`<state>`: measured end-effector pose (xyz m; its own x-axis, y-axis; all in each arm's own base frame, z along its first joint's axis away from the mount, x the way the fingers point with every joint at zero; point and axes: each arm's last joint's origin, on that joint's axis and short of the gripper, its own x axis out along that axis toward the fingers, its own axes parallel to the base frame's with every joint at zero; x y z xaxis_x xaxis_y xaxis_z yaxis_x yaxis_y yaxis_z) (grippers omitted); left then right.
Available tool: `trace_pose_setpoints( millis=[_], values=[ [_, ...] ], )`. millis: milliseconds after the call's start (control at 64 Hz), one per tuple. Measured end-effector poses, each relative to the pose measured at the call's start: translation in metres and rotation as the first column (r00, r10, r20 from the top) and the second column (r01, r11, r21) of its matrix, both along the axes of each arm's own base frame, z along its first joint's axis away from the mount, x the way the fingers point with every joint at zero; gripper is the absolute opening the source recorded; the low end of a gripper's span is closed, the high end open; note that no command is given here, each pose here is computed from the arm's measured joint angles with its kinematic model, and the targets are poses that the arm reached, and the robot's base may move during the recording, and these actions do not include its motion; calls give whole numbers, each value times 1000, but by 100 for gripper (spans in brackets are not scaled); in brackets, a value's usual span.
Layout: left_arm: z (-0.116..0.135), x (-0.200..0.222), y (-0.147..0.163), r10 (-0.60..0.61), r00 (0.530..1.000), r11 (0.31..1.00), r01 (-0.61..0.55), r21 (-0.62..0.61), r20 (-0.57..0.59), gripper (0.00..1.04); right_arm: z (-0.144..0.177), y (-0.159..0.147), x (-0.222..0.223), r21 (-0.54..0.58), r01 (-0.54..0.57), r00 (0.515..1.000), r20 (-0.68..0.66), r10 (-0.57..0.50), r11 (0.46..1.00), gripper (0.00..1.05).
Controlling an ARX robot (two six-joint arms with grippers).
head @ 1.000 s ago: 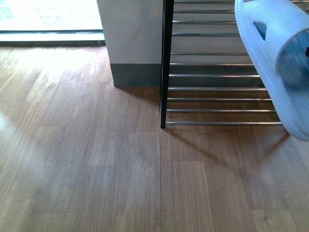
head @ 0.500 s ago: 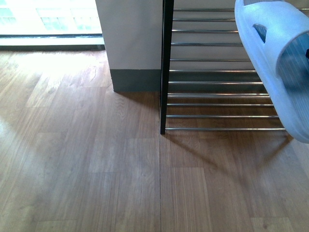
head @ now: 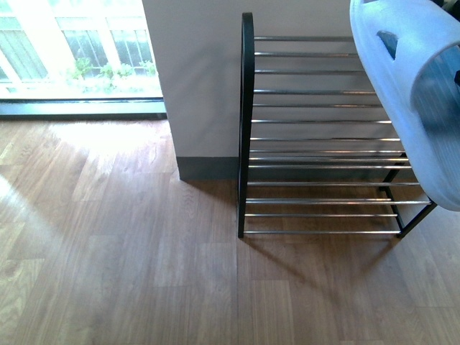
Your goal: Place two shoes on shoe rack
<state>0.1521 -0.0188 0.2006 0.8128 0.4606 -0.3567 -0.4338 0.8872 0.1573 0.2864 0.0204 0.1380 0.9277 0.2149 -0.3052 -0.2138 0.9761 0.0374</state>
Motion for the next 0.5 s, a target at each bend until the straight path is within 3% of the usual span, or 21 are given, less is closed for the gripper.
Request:
trace_pose_setpoints(
  millis=[250,375,500],
  values=[
    [0,0,0,0,1000,1000,0,0,0,2,0,0,0,1,-4,1000,2,4,1000,2],
    [0,0,0,2,1000,1000,-2,1,0,2,4,11,13,56,-155,979,142,146,986,2],
    [0,0,0,-1,1000,1000,1,0,0,2,2,37,46,66,-164,985,60,160,984,2]
  ],
)
